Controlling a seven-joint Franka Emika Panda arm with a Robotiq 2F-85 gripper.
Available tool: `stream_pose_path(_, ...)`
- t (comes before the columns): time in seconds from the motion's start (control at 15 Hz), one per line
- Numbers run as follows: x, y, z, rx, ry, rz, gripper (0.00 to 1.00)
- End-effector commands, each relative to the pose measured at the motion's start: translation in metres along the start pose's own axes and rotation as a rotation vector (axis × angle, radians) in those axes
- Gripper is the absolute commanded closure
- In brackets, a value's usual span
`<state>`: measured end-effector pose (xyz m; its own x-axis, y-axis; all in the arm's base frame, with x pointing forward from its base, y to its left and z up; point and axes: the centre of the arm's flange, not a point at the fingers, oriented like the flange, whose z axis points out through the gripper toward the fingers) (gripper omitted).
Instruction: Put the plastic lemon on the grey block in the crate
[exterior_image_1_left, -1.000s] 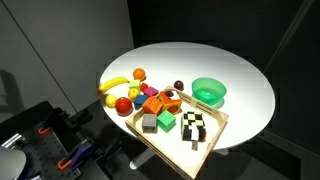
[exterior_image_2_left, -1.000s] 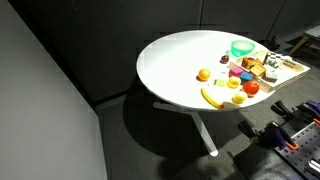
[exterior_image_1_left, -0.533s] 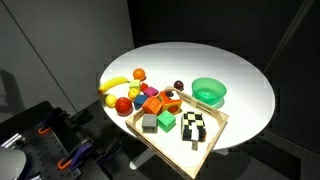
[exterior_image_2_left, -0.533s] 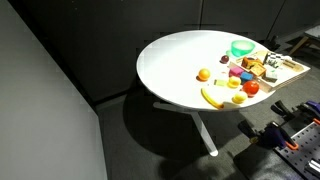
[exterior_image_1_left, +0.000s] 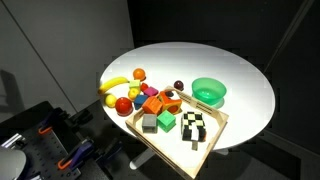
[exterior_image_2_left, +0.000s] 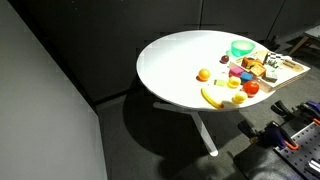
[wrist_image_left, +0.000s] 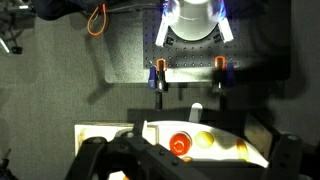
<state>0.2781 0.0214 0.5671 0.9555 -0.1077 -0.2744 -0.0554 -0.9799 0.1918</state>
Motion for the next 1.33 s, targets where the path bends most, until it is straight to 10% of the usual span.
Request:
stream_pose_path(0.0, 0.0011, -0.0002, 0.0004, 0.0, -0.001, 0.0, 0.0)
stream_pose_path(1.27, 0.003, -0.0047, 0.0086, 0.001, 0.08, -0.026, 0.0)
